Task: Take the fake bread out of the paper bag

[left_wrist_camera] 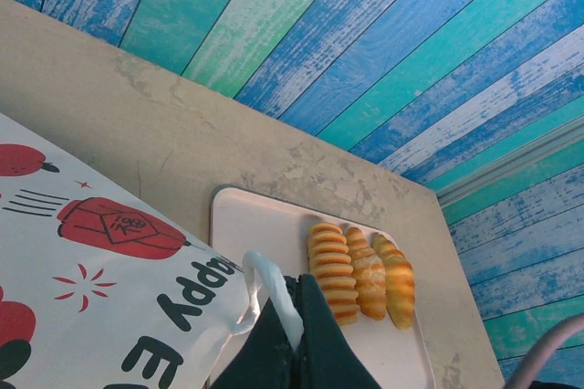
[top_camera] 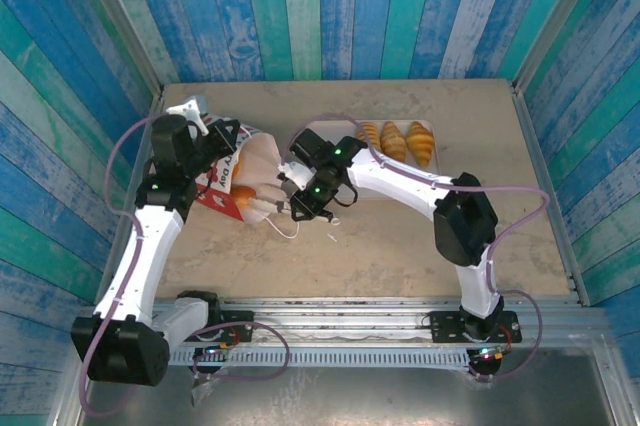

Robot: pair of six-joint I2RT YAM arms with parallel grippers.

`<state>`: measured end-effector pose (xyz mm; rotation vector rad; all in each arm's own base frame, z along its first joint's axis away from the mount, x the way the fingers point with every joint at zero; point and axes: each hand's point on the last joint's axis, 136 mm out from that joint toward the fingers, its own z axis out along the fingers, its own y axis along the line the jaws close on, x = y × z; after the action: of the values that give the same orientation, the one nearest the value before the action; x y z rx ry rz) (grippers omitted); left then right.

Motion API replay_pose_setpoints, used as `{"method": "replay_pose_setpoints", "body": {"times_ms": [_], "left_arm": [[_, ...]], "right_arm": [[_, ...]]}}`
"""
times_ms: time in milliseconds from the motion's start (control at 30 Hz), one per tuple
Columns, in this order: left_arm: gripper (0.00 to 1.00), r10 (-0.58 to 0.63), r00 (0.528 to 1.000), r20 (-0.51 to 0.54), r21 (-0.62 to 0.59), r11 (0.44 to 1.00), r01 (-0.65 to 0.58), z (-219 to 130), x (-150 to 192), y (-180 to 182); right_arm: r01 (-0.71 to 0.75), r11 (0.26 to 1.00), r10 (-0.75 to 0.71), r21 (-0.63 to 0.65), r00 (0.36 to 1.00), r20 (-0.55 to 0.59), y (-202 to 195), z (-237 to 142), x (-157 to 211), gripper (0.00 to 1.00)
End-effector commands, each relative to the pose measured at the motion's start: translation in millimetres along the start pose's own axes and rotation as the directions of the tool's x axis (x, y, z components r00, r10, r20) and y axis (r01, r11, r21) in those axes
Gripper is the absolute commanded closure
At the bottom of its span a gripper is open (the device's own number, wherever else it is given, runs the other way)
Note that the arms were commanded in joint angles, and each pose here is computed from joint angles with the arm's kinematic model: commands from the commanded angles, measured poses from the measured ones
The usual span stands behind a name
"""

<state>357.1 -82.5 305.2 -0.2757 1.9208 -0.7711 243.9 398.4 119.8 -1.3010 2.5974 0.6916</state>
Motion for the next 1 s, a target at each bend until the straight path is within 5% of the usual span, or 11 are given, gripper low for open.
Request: {"method": "replay_pose_setpoints", "body": {"times_ms": [0,367,967], "left_arm": [[1.0,0.022,0.999,0.035,0.023,0.999,-0.023,-1,-14,-10],[1.0,0.017,0.999,0.029,0.034,0.999,-0.018,1,-13,-11],[1.0,0.021,1.0,0.008,0.066,0.998,-0.022,2,-9,-16]], "right_arm": [[0.036,0.999,-0.035,-0.018,0.999,0.029,11,-21,-1,0.54],[0.018,1.0,-0.016,-0.019,0.996,0.085,4,-45,-2,0.5],[-0.026,0.987,0.035,-0.157,0.998,0.06,13,-12,-32,0.38]]}}
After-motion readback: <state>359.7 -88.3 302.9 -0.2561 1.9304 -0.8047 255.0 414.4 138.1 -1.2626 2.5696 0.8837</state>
